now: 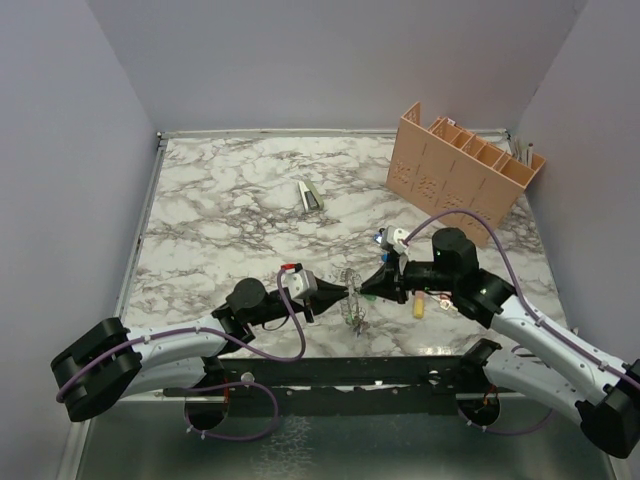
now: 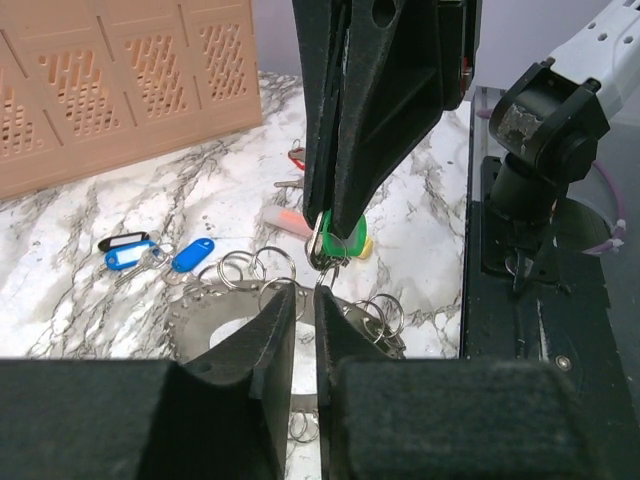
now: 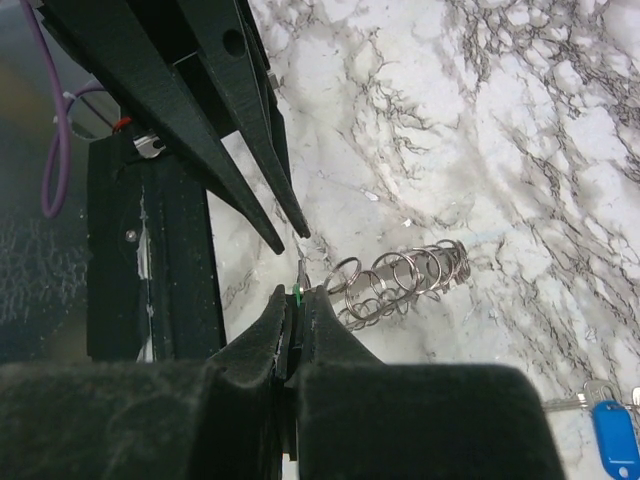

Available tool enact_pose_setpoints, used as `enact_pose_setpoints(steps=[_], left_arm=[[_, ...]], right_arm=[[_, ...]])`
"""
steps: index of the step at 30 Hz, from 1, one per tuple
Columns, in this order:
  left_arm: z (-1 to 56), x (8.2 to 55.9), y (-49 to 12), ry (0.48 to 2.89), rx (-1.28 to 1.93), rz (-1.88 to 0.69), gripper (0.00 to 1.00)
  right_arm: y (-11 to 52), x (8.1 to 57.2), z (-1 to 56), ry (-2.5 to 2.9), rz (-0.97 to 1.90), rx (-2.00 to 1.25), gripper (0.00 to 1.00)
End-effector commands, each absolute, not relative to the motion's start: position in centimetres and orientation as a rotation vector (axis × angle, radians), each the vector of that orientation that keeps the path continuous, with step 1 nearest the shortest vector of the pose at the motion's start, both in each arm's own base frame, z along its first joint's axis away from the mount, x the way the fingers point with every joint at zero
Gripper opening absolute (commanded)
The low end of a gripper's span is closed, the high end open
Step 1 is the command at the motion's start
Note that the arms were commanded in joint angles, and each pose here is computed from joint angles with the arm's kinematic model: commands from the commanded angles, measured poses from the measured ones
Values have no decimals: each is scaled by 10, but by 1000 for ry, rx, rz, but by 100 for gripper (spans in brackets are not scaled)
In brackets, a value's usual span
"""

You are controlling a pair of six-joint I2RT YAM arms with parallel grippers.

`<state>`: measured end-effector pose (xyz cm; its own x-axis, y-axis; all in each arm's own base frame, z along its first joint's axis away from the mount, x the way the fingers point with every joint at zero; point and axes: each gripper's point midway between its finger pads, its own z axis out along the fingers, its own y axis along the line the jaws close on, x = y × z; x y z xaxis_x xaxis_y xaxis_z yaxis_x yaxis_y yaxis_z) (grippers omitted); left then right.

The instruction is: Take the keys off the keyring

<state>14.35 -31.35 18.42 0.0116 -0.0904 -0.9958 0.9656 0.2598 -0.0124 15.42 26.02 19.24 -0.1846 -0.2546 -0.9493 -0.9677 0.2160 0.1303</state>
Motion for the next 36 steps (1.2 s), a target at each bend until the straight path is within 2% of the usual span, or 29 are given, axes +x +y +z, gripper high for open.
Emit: enact_pose_setpoints(steps=[1,11,18,26,36], left_arm=[[192,147,-310,1228,919,-1035,17],[192,144,-311,1226,943,-1042,28],[186,152,-312,1268,930,-1016,29],[169,191,-301,1453,774,-843,29],[171,189,-303,1448,782,-859,30]], right_arm=[[261,155,209,1592,1019,-1204,0],[270,156,224,1579,1040,-1253,1],[280,160,225,1620,1034,-1264,1],[285,148,226,1704,1058,-1253,1],[300,142,216,1796,1053,-1243,1]])
